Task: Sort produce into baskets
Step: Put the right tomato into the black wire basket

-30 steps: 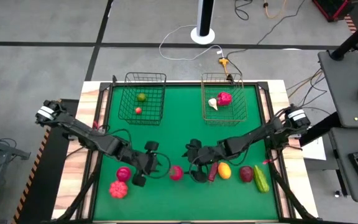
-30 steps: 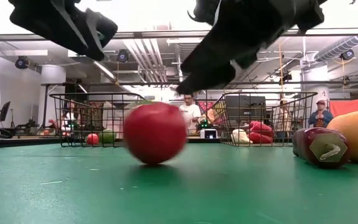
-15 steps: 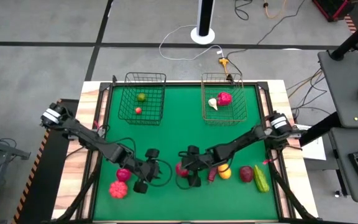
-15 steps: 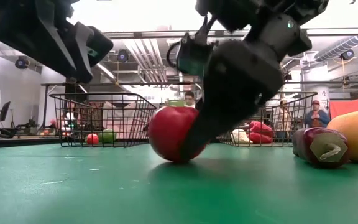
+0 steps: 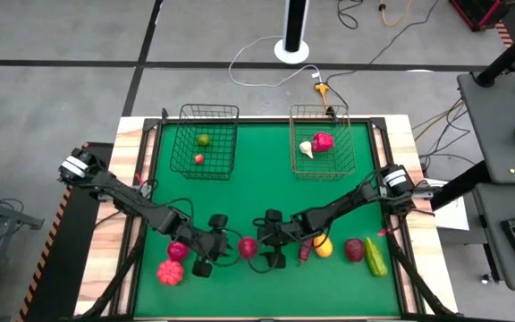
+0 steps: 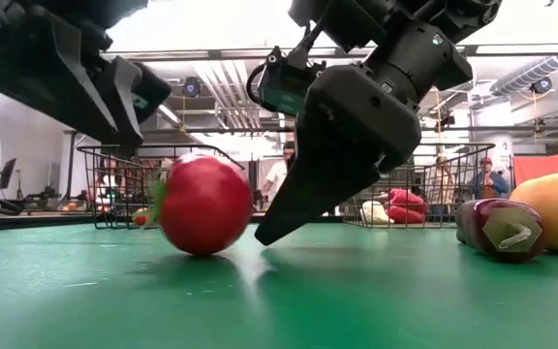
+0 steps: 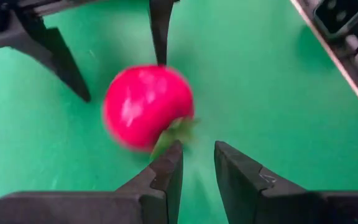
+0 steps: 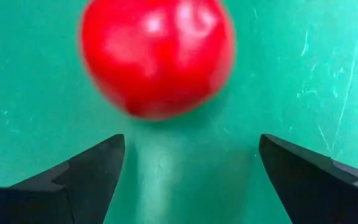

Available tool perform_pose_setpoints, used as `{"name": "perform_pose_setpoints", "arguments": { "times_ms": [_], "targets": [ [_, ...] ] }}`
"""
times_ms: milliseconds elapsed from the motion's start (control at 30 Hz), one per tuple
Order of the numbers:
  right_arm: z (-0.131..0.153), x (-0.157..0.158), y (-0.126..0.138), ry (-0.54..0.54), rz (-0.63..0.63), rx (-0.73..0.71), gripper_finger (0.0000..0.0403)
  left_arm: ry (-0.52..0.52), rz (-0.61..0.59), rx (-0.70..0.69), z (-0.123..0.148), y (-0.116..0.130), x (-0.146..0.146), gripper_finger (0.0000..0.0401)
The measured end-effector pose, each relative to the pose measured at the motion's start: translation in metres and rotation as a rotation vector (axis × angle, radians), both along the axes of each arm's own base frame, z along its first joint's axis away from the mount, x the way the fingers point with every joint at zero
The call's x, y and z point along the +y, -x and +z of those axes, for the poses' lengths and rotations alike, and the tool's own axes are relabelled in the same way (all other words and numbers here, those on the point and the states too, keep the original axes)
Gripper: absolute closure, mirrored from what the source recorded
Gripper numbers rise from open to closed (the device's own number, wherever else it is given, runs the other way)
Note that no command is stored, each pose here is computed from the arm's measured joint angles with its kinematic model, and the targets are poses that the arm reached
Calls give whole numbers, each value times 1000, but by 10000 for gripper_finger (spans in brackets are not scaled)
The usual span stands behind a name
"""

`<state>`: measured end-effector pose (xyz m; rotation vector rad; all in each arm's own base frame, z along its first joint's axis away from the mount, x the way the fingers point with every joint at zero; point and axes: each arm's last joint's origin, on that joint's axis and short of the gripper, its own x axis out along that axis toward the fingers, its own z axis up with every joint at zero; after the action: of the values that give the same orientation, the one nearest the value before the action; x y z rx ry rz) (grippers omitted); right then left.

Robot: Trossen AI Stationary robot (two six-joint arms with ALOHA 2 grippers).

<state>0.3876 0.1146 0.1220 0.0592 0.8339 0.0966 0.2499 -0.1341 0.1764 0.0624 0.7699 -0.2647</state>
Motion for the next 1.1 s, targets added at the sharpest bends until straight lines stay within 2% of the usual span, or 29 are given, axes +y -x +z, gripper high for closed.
{"name": "perform_pose_setpoints", "arguments": {
  "times_ms": [167, 300, 467, 567, 633, 700, 867, 1100],
  "targets": [
    [1, 0, 0, 28, 14, -10, 39, 65, 5, -117, -14, 5, 4, 326],
    [3, 0, -2, 59, 26, -7, 39, 78, 23, -137, -24, 10, 12, 326],
    [19, -2, -7, 207, 13, 59, 39, 69, 60, -126, -30, 12, 18, 326],
    [30, -5, -7, 326, -9, 147, 39, 30, 79, -145, -30, 11, 19, 326],
    [37, -8, -10, 363, -13, 158, 39, -2, 91, -158, -30, 10, 20, 326],
    [42, -10, -15, 357, -3, 136, 39, -29, 104, -168, -31, 9, 22, 326],
    [44, -18, -21, 249, 33, 124, 39, -46, 127, -159, -37, 5, 25, 326],
    [46, -29, -19, 285, -1, 148, 39, -41, 143, -122, -48, 2, 25, 326]
  ]
}}
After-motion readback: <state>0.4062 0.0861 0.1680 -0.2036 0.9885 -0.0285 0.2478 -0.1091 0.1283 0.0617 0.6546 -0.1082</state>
